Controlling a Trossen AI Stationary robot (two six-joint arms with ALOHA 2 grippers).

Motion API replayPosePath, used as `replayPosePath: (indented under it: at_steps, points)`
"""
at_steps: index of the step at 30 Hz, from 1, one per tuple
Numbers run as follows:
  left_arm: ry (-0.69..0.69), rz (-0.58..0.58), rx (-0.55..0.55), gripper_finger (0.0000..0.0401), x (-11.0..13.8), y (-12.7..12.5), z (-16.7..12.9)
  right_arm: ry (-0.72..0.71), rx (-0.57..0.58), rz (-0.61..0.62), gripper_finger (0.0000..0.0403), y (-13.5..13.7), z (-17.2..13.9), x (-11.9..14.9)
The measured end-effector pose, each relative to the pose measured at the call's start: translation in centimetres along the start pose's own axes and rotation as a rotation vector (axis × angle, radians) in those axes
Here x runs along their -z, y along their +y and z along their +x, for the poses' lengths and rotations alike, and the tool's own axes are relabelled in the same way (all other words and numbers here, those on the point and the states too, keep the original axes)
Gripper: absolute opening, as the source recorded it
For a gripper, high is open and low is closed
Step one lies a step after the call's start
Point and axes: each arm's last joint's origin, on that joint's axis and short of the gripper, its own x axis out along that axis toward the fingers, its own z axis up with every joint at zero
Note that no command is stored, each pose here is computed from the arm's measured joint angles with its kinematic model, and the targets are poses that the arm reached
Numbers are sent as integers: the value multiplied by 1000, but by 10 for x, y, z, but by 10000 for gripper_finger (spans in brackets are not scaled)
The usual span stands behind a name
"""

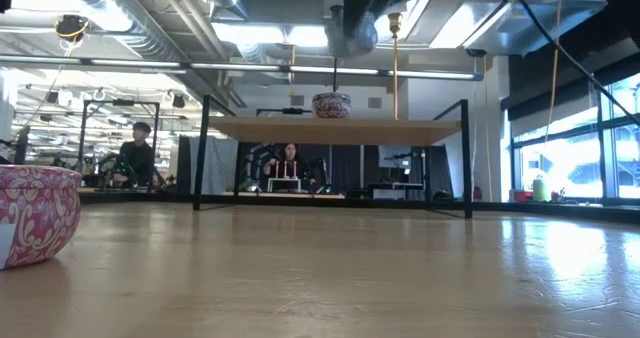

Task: Pick & Place candle stick holders
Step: Put the blue candle on the shelf

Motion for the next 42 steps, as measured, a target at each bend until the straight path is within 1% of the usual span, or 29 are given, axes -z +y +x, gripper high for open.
replayPosePath:
  at_steps: [5, 8, 11, 13, 18, 24, 27, 30, 32, 35, 38, 39, 42]
  points:
    - [-30, -14, -27, 3, -1, 1, 0, 17, 25, -8, 293, -37, 8, -6]
    - [-54, -26, -47, 2, -2, 1, 0, 17, 34, 5, 293, -63, 8, -7]
    - [-81, -51, -69, 1, -2, 2, 0, -3, 37, 31, 293, -89, -2, -2]
    - [-95, -68, -80, 3, -3, 2, 0, -18, 13, 48, 293, -104, -9, 1]
    - [-140, -91, -114, 1, -4, 3, -1, -81, -26, 75, 293, -130, -36, 16]
    - [-185, -111, -148, 3, -5, 4, -1, -131, -45, 60, 293, -136, -55, 26]
    - [-192, -116, -153, 1, -5, 5, -1, -133, -69, 59, 293, -136, -55, 27]
    - [-204, -122, -162, 2, -6, 5, -1, -86, -106, 43, 293, -131, -45, 28]
    - [-210, -127, -166, 3, -6, 5, -1, -31, -115, 22, 293, -127, -34, 34]
    - [-221, -129, -174, 2, -6, 5, -1, 76, -119, -18, 293, -120, -15, 50]
    - [-229, -128, -181, 1, -7, 5, -1, 135, -97, -28, 293, -118, 2, 68]
    - [-234, -128, -185, 2, -7, 6, -1, 131, -89, -25, 293, -119, 5, 74]
    - [-247, -127, -196, 3, -7, 6, -1, 48, -89, 28, 293, -123, 7, 86]
